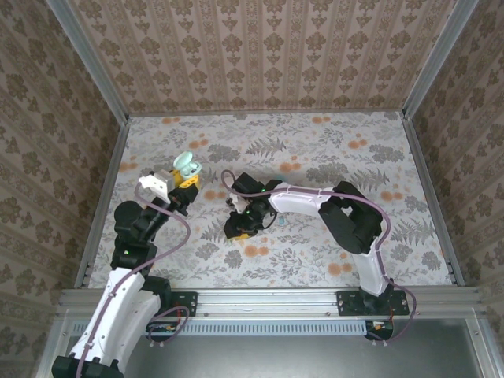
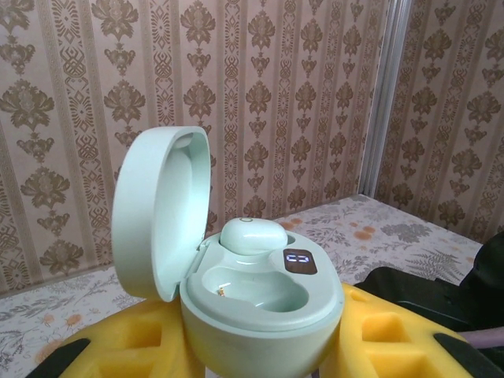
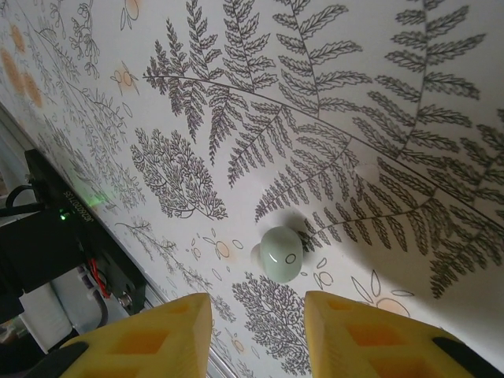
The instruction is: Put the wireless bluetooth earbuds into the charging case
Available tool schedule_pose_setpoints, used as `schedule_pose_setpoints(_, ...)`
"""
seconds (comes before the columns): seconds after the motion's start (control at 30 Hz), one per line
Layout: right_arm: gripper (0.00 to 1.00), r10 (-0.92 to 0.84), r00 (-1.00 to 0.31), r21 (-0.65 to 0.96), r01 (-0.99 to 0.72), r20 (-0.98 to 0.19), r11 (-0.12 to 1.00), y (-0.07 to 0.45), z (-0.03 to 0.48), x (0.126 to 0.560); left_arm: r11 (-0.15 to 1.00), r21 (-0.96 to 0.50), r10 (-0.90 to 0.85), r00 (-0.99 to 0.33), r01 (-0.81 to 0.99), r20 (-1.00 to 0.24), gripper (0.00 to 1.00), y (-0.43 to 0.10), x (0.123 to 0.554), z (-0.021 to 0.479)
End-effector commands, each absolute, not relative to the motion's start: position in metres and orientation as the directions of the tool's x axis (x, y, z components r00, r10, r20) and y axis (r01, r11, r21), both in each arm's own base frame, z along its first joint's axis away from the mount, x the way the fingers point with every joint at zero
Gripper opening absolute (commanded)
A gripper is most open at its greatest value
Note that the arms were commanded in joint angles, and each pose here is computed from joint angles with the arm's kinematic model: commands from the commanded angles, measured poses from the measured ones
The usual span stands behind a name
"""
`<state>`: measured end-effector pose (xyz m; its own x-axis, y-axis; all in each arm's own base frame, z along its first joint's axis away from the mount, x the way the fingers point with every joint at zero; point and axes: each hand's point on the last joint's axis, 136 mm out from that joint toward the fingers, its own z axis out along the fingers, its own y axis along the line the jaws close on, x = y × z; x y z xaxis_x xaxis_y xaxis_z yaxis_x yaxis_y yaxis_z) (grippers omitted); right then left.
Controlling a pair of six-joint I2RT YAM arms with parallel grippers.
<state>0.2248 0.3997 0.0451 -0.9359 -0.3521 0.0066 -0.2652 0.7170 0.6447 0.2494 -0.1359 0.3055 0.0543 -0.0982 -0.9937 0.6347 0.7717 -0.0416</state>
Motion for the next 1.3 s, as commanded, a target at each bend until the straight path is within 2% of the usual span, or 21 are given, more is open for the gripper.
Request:
schedule_pose_setpoints(0.0,0.38,-0.373,-0.927,0.65,-0.252,0.052,0.716,0.404,0.043,0.218,0.77,-0.024,-0.097,0.08,0.637,-0.992,0.27,-0.135,0.247,0.31)
schedule_pose_setpoints(0.53,0.37,-0.414,-0.904,0.636,-0.259,0.106,0.727,0.409,0.028,0.209,0.767,-0.028,-0.099,0.075,0.641,-0.992,0.27,-0.136,0.248,0.309)
schedule_pose_setpoints(1.27,0.33,-0.417,-0.902,0.615,-0.267,0.11,0.741,0.418,0.014,0.213,0.762,-0.039,-0.107,0.067,0.646,-0.992,0.27,-0.137,0.249,0.308)
